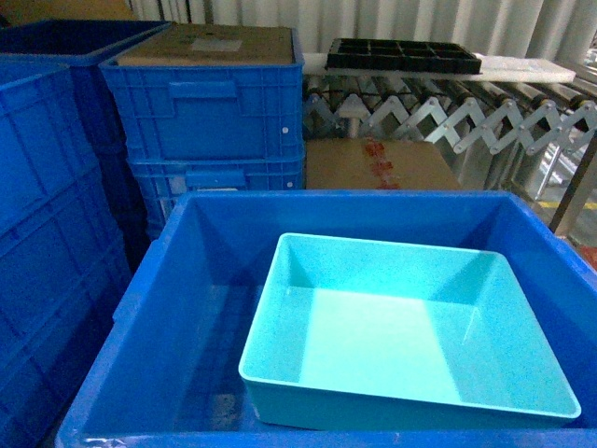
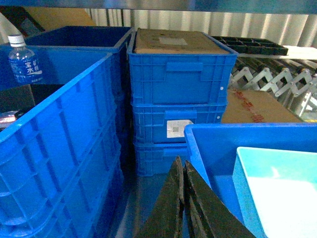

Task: Stack blue boxes stably on right

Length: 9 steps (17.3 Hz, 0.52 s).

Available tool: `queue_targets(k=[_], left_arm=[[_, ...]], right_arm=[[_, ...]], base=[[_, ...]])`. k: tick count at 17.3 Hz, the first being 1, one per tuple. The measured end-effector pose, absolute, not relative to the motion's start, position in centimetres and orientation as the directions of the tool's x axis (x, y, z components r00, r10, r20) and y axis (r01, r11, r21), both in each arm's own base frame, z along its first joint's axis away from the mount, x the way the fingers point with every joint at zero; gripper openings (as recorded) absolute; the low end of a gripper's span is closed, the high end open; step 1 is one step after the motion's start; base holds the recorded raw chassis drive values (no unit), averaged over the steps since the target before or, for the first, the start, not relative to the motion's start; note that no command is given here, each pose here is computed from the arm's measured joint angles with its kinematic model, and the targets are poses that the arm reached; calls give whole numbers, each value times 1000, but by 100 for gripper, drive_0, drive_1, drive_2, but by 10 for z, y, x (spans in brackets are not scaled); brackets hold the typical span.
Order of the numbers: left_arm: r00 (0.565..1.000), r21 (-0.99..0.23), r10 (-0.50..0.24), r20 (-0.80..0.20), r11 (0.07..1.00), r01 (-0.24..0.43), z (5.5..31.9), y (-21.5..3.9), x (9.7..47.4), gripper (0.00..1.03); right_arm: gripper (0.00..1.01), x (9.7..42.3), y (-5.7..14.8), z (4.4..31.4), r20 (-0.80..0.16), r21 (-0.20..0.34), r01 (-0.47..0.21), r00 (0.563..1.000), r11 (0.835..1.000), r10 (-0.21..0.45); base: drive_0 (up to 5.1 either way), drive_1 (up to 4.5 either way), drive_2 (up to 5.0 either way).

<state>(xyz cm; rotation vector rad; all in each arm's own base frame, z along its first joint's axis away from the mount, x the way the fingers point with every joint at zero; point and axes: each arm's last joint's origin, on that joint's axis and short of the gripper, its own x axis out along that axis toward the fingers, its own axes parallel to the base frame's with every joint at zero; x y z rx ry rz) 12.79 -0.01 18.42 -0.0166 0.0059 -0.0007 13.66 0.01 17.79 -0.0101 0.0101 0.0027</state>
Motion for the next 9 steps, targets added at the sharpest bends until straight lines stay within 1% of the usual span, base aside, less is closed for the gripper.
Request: queue_targets(k=[2,3,4,6,9], left_arm=[[1000,-17,0,-4,1000,0,180,0,123,2],[1000,-17,0,-3,1000,0,179,0,121,2],[1000,-17,0,-3,1000,0,176,0,118,2],[1000,-16,0,12,1000,1,171,0,115,2],[1000,-17,-1,18,1000,1,172,0,110,2]], right_arm=[[2,131,0,176,-4,-10,-3,1000,1000,3],[2,128,0,173,26,-10,-2,1000,1000,3],[2,126,0,169,0,-10,-2,1000,1000,2],[2,120,0,171,17,-10,-2,1000,1000,3],[2,113,0,171,18,-10,-2,1000,1000,2]], base=[[0,0,0],[0,0,0],[0,0,0],[0,0,0],[0,0,0]])
